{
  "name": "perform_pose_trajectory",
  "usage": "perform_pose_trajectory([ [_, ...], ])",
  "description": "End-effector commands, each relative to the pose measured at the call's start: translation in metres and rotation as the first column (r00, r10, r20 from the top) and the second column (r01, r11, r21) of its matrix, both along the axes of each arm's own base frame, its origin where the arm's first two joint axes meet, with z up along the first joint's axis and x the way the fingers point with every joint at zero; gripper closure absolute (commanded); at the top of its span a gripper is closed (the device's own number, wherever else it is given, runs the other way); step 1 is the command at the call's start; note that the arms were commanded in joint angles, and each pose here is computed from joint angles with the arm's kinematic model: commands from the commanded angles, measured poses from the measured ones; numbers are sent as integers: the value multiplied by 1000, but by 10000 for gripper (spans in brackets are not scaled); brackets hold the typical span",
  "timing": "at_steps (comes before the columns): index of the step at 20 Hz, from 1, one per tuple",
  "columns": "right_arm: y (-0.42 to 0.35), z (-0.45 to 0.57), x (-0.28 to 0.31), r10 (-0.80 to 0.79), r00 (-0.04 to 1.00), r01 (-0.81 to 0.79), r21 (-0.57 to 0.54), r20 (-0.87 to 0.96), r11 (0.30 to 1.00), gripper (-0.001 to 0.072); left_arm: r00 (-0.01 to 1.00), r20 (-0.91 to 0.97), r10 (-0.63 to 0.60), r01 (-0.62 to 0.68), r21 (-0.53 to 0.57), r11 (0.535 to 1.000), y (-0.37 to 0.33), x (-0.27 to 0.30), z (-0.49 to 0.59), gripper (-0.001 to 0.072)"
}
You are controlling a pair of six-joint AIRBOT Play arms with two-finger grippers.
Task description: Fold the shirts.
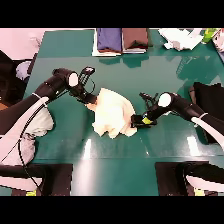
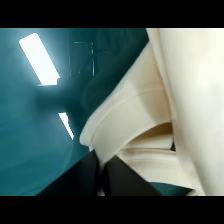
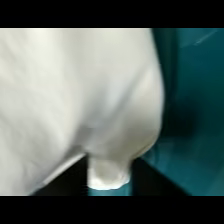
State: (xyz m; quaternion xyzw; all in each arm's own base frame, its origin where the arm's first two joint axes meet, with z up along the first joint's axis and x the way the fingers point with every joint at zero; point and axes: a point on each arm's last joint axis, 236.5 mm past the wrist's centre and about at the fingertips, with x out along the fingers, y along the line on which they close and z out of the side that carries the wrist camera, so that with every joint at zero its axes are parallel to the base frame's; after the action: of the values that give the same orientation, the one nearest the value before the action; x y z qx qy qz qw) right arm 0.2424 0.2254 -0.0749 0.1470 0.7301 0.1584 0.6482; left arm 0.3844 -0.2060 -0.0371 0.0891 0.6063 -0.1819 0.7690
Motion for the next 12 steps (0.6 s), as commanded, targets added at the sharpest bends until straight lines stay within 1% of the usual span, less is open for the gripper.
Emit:
perform_pose_trajectory([
  [1, 10, -4, 8, 45, 998, -44, -20, 35, 999, 631, 1000, -12, 1, -1, 6, 1000, 2, -3, 0, 677],
  [2, 4, -1, 13, 60, 996, -57, -46, 66, 997, 696, 1000, -9, 1, -1, 10, 1000, 3, -3, 2, 677],
  [5, -34, 24, 33, 65, 983, -39, -155, 170, 987, 696, 997, 77, 10, -13, 34, 999, 18, 10, 27, 677],
  [8, -90, 85, 63, 33, 941, 50, -235, 336, 971, 697, 973, 219, 75, -70, -33, 997, 36, 32, 87, 677],
  [10, -126, 141, 84, -21, 879, 149, -233, 477, 961, 697, 931, 347, 113, -84, -98, 992, 44, 42, 141, 677],
  [12, -152, 204, 97, -66, 784, 229, -189, 617, 955, 697, 862, 487, 139, -61, -172, 983, 44, 43, 203, 677],
])
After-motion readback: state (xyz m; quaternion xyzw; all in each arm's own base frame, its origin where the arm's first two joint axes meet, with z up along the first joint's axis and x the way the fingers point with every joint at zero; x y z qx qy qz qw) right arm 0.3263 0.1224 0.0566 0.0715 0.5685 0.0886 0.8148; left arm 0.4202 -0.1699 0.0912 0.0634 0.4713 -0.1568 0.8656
